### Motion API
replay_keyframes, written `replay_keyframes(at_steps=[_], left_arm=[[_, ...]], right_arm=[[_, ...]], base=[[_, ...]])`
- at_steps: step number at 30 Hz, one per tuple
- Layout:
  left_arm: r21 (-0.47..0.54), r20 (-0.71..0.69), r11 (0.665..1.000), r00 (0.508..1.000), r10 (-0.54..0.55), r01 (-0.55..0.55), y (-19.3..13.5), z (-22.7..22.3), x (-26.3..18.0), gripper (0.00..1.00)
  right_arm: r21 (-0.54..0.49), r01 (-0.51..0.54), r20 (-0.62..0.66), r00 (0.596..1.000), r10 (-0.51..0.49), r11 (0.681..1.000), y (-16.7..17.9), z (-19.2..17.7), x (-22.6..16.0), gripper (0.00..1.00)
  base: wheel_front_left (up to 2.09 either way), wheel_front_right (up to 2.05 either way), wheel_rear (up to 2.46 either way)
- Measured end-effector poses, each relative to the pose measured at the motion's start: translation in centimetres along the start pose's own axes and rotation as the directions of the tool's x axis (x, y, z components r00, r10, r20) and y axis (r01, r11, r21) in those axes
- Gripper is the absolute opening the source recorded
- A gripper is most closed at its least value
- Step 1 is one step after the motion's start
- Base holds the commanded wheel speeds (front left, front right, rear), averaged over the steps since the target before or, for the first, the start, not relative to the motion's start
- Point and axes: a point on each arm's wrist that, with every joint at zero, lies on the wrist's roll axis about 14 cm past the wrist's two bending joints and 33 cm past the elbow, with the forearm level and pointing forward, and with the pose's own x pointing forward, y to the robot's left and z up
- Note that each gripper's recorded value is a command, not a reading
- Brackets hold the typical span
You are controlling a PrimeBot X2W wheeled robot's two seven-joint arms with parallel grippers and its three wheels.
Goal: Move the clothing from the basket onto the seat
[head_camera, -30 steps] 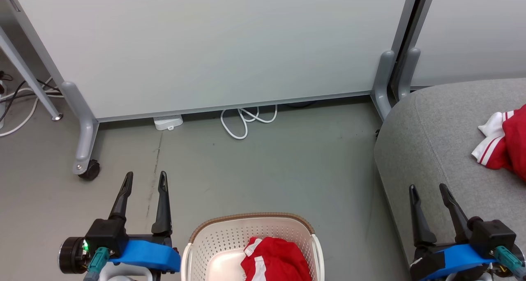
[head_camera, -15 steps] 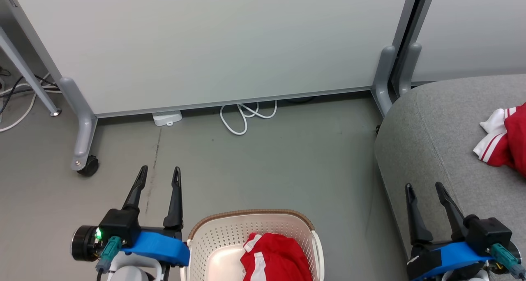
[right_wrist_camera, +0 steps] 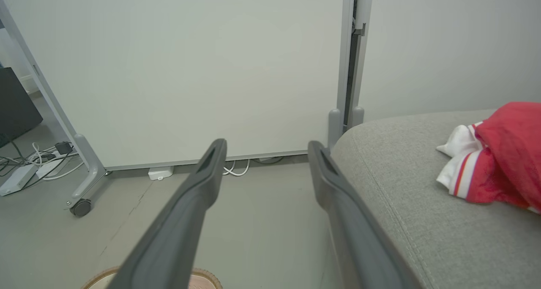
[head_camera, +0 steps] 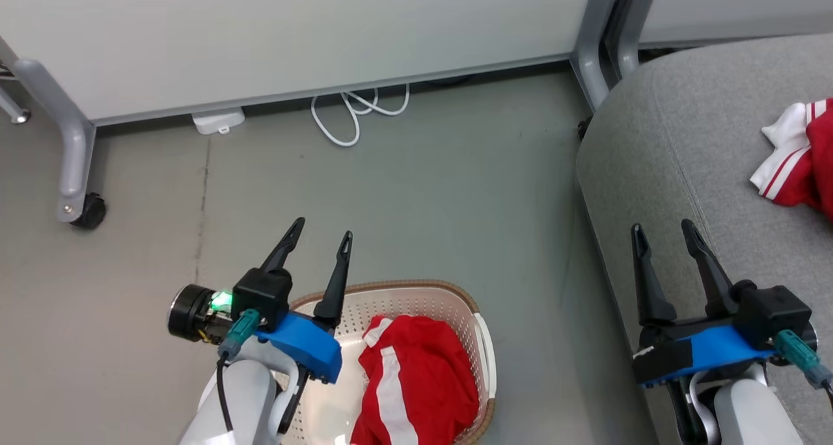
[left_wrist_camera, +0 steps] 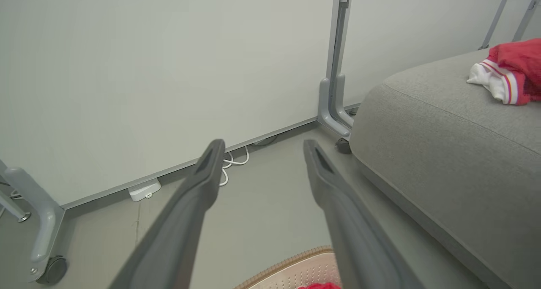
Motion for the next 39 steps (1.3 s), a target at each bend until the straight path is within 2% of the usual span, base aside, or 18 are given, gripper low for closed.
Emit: replay_keyframes(at_steps=[7,15,26,36,39], left_arm=[[0.001,-0.155,0.993,0.981,-0.112,0.114,-1.7,-5.1,2.8,1.00],[-0.015,-0.327,0.977,0.922,-0.206,0.213,-3.0,-11.4,4.4,1.00],[-0.072,-0.542,0.949,0.787,-0.295,0.306,-4.6,-20.0,3.8,1.00],[-0.138,-0.668,0.934,0.665,-0.334,0.330,-5.1,-26.0,2.3,1.00],[-0.156,-0.715,0.932,0.613,-0.336,0.328,-4.9,-27.8,1.5,1.00]], right_arm=[[-0.016,0.016,-0.027,1.000,-0.016,1.000,-1.0,-1.4,1.8,1.00],[-0.031,0.031,-0.062,0.998,-0.033,0.999,-2.0,-3.5,3.7,1.00],[-0.057,0.037,-0.124,0.991,-0.044,0.998,-3.1,-7.1,5.6,1.00],[-0.062,0.013,-0.163,0.986,-0.023,0.998,-3.0,-10.3,7.7,1.00],[-0.061,0.008,-0.179,0.984,-0.019,0.998,-2.9,-11.5,8.1,1.00]], base=[[0.00,0.00,0.00],[0.00,0.00,0.00],[0.00,0.00,0.00],[0.00,0.00,0.00],[0.00,0.00,0.00]])
